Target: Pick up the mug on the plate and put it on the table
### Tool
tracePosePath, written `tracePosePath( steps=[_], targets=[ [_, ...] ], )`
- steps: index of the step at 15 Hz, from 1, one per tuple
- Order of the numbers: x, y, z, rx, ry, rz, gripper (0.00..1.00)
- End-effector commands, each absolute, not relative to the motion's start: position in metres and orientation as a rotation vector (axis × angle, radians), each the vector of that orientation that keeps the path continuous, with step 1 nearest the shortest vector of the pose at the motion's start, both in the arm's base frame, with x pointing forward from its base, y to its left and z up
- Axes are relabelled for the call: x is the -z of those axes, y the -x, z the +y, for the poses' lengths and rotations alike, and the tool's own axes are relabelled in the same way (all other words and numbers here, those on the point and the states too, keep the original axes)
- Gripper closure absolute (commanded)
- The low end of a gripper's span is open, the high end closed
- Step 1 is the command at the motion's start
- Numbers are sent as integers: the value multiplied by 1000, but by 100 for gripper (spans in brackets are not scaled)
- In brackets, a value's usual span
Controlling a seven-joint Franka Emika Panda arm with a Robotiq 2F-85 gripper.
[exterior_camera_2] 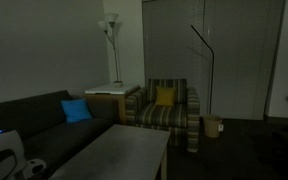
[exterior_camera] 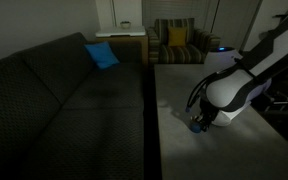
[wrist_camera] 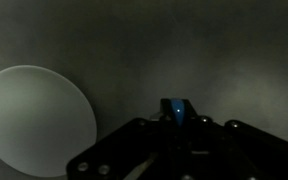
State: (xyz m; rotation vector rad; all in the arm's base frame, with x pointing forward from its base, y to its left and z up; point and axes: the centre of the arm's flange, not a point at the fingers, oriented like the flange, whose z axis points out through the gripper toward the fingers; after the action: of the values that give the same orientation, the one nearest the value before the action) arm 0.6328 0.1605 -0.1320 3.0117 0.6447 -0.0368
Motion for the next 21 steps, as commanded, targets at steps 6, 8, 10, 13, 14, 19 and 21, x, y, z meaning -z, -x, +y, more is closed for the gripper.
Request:
tracePosePath(
  steps=[6, 8, 10, 13, 14, 19, 21],
  targets=[
    [141, -638, 156, 81, -2993, 681, 93],
    [141, -638, 156, 80, -2994, 679, 75],
    [141, -637, 155, 89, -2993, 680, 73],
    [141, -637, 155, 94, -2995, 681, 70],
    [141, -638, 154, 94, -2995, 680, 70],
    [126, -635, 150, 55, -3001, 664, 30],
    [113, -630, 149, 25, -3031, 685, 16]
  ],
)
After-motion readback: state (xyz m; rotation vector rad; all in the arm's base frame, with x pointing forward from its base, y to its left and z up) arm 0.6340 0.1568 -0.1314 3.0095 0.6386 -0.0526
